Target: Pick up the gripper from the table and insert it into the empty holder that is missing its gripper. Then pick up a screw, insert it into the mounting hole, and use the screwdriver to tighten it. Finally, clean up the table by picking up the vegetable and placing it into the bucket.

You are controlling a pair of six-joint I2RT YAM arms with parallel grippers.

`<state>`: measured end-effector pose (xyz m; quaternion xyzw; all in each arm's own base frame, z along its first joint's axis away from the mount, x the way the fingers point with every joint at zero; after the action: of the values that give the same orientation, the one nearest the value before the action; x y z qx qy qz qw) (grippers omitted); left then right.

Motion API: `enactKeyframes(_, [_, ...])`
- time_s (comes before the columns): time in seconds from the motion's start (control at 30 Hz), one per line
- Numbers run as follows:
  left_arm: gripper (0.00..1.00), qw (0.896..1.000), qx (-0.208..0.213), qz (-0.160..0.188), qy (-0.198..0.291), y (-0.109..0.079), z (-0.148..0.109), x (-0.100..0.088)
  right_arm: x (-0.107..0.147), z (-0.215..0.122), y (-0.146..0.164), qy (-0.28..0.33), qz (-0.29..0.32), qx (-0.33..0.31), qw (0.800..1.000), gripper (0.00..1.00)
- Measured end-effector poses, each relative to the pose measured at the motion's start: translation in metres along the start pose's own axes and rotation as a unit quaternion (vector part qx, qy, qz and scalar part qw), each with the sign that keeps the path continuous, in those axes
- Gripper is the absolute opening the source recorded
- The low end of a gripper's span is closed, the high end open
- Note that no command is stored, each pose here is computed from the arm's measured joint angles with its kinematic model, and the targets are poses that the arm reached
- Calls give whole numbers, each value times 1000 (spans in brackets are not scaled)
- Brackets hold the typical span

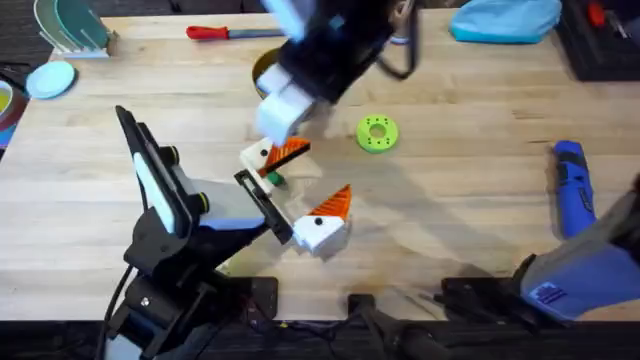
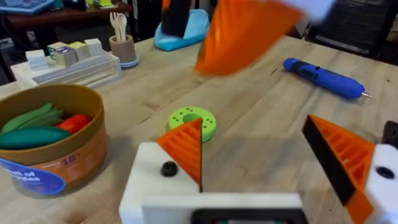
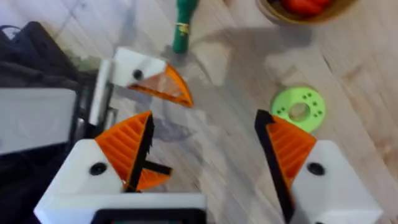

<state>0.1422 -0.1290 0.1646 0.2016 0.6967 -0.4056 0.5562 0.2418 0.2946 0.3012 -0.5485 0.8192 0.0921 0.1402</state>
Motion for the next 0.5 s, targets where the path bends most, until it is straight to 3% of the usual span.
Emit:
enactKeyframes(0.23, [993, 1000, 0, 0, 0, 0, 0, 0, 33, -42, -35, -17, 57, 23, 998, 994])
enactKeyframes(0.5, [993, 1000, 0, 0, 0, 0, 0, 0, 75, -79, -50, -37, 108, 38, 993, 994])
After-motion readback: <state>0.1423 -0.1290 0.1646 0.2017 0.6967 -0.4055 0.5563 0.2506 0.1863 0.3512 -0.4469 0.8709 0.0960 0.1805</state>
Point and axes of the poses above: each hand's point on the last joint's axis, 136 mm out from that joint toward the fingers, its own z axis out along the fingers, its own y axis along the line the jaws close on, x = y × z, the point moved 5 cm from there along -z, back along the fingers, and after that the axes turned 15 degrees about -z, right-handed, at the moved point
